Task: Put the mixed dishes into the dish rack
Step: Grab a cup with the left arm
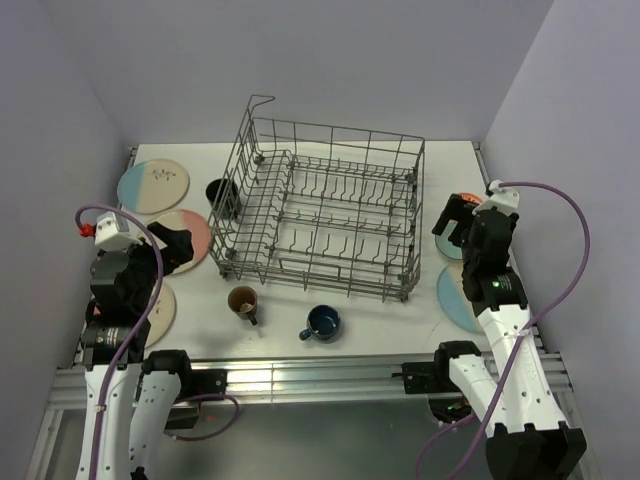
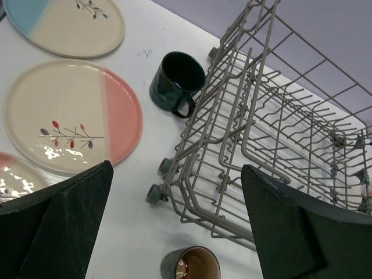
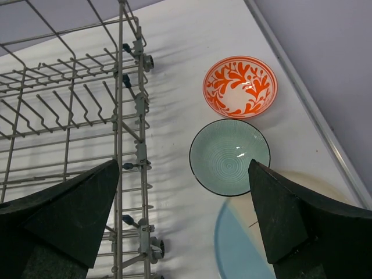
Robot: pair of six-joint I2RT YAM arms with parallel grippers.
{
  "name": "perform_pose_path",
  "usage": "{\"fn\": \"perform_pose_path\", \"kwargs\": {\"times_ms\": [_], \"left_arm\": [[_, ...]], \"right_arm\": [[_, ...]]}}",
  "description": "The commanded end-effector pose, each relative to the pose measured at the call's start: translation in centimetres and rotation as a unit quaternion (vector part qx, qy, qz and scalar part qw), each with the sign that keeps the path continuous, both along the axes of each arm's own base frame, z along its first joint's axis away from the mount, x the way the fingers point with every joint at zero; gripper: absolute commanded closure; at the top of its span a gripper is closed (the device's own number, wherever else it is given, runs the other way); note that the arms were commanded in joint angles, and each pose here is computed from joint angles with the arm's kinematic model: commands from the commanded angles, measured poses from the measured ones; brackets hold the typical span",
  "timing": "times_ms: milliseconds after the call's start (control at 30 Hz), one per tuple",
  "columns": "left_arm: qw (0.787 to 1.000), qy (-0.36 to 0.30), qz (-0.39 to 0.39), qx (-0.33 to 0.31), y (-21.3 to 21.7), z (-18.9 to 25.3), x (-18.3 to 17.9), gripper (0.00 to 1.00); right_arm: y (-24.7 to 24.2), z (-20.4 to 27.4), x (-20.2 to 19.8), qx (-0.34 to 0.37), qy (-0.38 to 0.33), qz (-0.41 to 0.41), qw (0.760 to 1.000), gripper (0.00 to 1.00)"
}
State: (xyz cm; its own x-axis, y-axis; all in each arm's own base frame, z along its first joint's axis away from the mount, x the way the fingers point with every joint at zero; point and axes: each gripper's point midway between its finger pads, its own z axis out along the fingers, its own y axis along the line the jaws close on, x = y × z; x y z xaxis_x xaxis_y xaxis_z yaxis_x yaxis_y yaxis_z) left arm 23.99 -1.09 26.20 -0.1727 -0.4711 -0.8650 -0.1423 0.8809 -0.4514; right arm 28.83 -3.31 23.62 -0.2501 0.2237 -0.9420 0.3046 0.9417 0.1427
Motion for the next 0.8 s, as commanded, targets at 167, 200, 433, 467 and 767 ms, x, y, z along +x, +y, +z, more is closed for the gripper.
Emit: {"fn": "perform_pose_path", "kwargs": {"times_ms": [167, 200, 433, 467, 767], "left_arm": [[0.996, 0.03, -0.039, -0.069, -2.3, 0.8, -1.2, 0.01], [0.995, 0.039, -0.037, -0.082, -2.5, 0.5, -1.4, 0.01], [0.977, 0.121, -0.044, -0.172, -4.5, -2.9, -3.5, 0.05], [0.971, 0.143, -0.038, -0.19, -4.7, -4.0, -3.9, 0.07], [0.94, 0.248, 0.011, -0.234, -4.8, -9.7, -6.3, 0.18]], "right_arm": [[6.5, 3.5, -1.0, -0.112, -0.025, 0.268, 0.957, 0.0], [7.5, 3.5, -1.5, -0.117, -0.025, 0.305, 0.945, 0.0], [11.9, 2.3, -4.7, -0.122, -0.013, 0.461, 0.879, 0.0], [12.4, 2.1, -5.1, -0.123, -0.016, 0.478, 0.869, 0.0], [14.7, 0.1, -6.7, -0.105, -0.026, 0.554, 0.826, 0.0]]}}
